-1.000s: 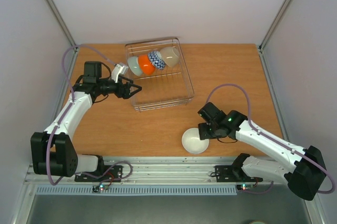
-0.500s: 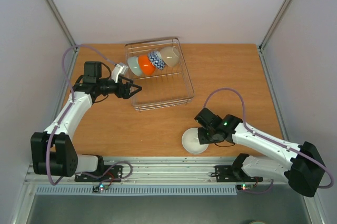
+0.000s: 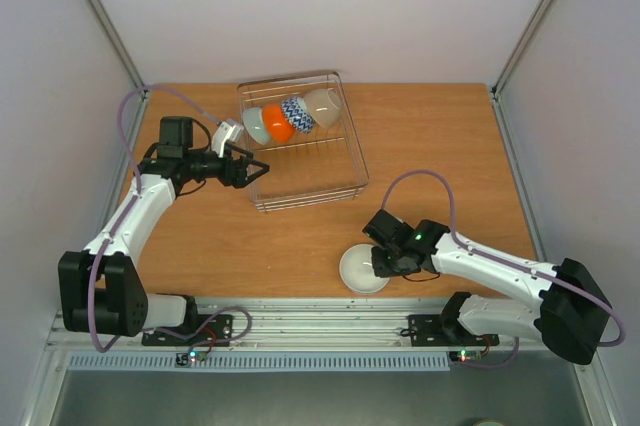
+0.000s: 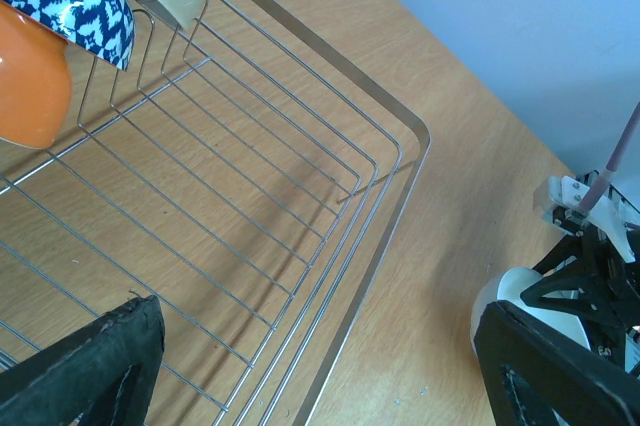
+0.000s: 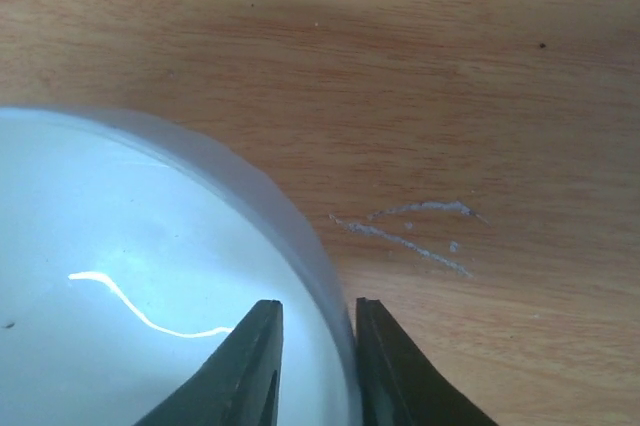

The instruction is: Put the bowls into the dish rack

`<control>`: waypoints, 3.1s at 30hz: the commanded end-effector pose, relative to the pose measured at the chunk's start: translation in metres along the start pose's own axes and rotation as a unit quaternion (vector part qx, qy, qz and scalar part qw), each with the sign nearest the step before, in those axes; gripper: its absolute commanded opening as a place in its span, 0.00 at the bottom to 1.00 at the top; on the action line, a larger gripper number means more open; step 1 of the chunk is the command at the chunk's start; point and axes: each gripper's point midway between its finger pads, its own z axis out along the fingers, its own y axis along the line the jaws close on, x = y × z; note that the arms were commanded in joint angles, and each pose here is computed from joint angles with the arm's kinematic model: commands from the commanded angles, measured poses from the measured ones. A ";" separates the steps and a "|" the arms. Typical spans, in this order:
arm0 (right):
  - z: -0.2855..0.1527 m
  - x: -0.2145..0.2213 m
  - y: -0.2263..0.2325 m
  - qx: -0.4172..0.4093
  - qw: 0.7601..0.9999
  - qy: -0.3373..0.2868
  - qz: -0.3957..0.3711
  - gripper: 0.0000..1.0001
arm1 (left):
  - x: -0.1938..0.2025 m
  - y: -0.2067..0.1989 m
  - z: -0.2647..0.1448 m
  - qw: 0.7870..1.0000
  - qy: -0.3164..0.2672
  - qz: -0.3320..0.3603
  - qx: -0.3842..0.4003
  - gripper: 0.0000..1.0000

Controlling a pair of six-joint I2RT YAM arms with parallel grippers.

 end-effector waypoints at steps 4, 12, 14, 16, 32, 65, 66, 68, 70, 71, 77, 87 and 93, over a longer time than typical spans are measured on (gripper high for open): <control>-0.001 -0.003 0.007 -0.007 1.000 -0.009 0.002 0.14 | -0.006 -0.001 -0.001 1.000 -0.015 0.016 0.003 0.85; -0.012 -0.011 0.003 0.017 0.999 -0.033 -0.006 0.01 | -0.005 -0.001 0.000 1.000 -0.013 0.014 0.005 0.85; -0.020 -0.018 0.006 0.018 0.999 -0.050 -0.014 0.01 | -0.004 0.000 0.001 1.000 -0.012 0.014 0.006 0.85; -0.031 -0.028 0.013 0.017 0.997 -0.072 -0.025 0.01 | -0.004 -0.001 0.000 1.000 -0.011 0.014 0.007 0.85; -0.111 -0.162 0.121 -0.020 0.957 -0.249 -0.148 0.01 | 0.000 -0.020 0.008 0.999 0.017 0.022 0.015 0.86; -0.138 -0.247 0.184 -0.085 0.932 -0.299 -0.188 0.01 | 0.011 -0.027 0.028 0.997 0.056 0.048 0.015 0.30; -0.137 -0.247 0.185 -0.086 0.932 -0.296 -0.190 0.01 | 0.011 -0.026 0.028 0.997 0.056 0.048 0.014 0.24; -0.133 -0.247 0.187 -0.088 0.933 -0.293 -0.191 0.01 | 0.011 -0.025 0.028 0.997 0.057 0.047 0.010 0.11; -0.128 -0.247 0.189 -0.090 0.934 -0.288 -0.192 0.01 | 0.011 -0.024 0.028 0.997 0.057 0.047 0.007 0.01; -0.127 -0.246 0.190 -0.092 0.934 -0.286 -0.193 0.01 | 0.011 -0.024 0.028 0.997 0.057 0.048 0.006 0.00; -0.132 -0.243 0.198 -0.116 0.927 -0.291 -0.205 0.05 | 0.011 -0.022 0.028 0.997 0.057 0.049 0.001 0.00; -0.166 -0.216 0.198 -0.194 0.900 -0.316 -0.227 0.69 | 0.010 -0.025 0.028 0.997 0.057 0.044 0.012 0.01; -0.168 -0.193 0.194 -0.256 0.892 -0.296 -0.227 0.97 | 0.005 -0.025 0.021 0.998 0.043 0.028 0.038 0.01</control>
